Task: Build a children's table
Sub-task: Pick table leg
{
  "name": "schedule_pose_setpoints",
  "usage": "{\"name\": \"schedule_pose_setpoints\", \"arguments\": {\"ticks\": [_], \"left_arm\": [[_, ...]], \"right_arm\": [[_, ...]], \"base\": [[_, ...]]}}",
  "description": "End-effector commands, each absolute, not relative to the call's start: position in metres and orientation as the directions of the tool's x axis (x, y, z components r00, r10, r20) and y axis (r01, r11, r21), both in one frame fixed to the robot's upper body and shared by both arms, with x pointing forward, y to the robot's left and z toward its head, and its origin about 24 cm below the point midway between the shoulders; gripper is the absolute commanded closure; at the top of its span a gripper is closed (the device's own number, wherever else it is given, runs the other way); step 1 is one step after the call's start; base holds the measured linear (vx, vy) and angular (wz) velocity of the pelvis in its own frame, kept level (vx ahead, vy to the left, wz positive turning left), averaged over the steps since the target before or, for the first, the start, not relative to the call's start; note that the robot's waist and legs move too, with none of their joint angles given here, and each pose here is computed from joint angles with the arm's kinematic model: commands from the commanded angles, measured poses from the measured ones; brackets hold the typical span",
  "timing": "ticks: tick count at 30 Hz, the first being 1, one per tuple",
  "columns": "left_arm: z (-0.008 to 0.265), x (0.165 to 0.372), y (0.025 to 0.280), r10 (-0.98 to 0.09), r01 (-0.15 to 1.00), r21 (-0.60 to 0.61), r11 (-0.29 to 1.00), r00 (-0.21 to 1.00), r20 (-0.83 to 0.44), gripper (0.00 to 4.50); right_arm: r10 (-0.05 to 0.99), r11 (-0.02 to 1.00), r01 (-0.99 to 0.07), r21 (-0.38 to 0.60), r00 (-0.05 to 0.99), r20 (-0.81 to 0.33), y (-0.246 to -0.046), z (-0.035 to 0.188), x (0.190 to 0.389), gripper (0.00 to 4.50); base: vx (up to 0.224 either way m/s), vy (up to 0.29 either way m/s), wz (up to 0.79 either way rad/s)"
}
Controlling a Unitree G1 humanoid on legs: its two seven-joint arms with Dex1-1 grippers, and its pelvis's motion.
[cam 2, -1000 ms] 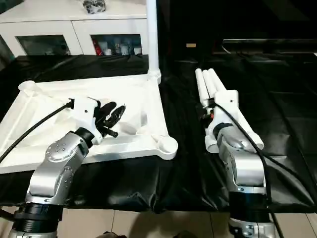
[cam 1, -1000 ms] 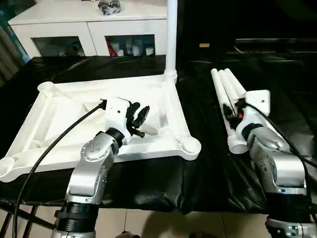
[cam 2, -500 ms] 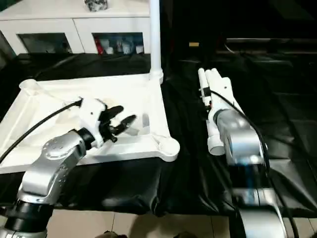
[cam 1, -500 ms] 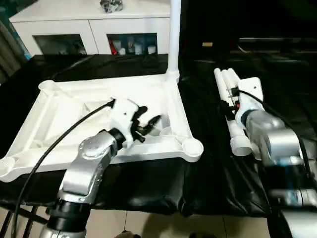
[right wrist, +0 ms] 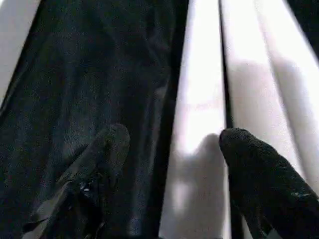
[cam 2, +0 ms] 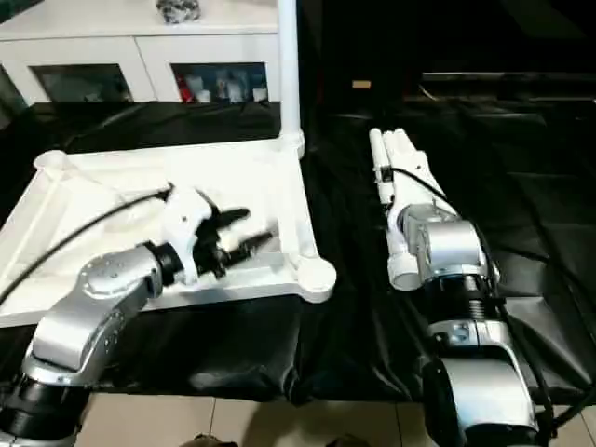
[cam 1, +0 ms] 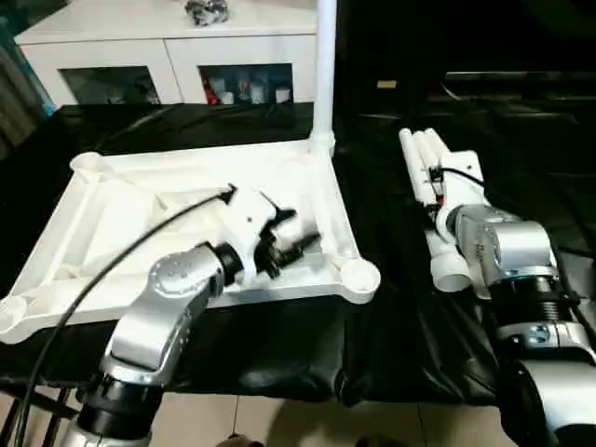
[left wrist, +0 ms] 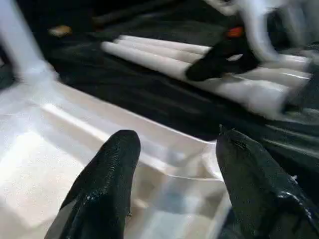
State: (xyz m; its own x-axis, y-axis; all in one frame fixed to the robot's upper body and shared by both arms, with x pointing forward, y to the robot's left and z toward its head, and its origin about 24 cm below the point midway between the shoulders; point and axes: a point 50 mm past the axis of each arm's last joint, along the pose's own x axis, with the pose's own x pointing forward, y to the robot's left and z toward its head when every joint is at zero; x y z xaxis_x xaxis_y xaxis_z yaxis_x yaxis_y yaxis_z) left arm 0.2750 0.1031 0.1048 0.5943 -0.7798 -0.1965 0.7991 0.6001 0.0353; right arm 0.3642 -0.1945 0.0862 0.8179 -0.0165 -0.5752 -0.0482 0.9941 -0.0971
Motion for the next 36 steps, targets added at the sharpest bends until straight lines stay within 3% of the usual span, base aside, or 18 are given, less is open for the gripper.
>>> {"name": "schedule_pose_setpoints", "arguments": {"ticks": [1, 11, 16, 24, 25, 30, 36], "left_arm": [[0.107, 0.267, 0.101, -0.818, 0.838, 0.005, 0.546, 0.534, -0.211, 1.61], [0.107, 0.263, 0.102, -0.834, 0.857, -0.015, 0.515, 0.497, -0.238, 1.61], [0.107, 0.262, 0.102, -0.837, 0.861, -0.020, 0.508, 0.489, -0.245, 1.61], [0.107, 0.263, 0.102, -0.839, 0.862, -0.024, 0.506, 0.485, -0.249, 1.61], [0.108, 0.264, 0.102, -0.839, 0.862, -0.023, 0.506, 0.485, -0.248, 1.54], [0.108, 0.264, 0.103, -0.838, 0.861, -0.021, 0.507, 0.488, -0.245, 1.54], [0.108, 0.267, 0.103, -0.833, 0.857, -0.013, 0.516, 0.498, -0.242, 1.54]], "right_arm": [[-0.029, 0.995, -0.031, -0.093, 0.815, -0.579, -0.194, 0.088, 0.367, 1.23], [-0.045, 0.996, -0.011, -0.091, 0.802, -0.596, -0.197, 0.088, 0.370, 1.23], [0.028, 0.999, -0.032, 0.006, 0.740, -0.672, -0.194, 0.077, 0.367, 1.23], [0.058, 0.998, -0.040, 0.042, 0.689, -0.722, -0.191, 0.066, 0.364, 1.23], [0.073, 0.997, -0.027, 0.074, 0.683, -0.727, -0.191, 0.064, 0.364, 1.47], [0.088, 0.992, 0.006, 0.125, 0.678, -0.730, -0.193, 0.062, 0.365, 1.89], [0.089, 0.990, 0.019, 0.142, 0.698, -0.711, -0.196, 0.062, 0.366, 2.33]], "base": [[0.000, 0.000, 0.00], [0.000, 0.000, 0.00], [0.000, 0.000, 0.00], [0.000, 0.000, 0.00], [0.000, 0.000, 0.00], [0.000, 0.000, 0.00], [0.000, 0.000, 0.00]]}}
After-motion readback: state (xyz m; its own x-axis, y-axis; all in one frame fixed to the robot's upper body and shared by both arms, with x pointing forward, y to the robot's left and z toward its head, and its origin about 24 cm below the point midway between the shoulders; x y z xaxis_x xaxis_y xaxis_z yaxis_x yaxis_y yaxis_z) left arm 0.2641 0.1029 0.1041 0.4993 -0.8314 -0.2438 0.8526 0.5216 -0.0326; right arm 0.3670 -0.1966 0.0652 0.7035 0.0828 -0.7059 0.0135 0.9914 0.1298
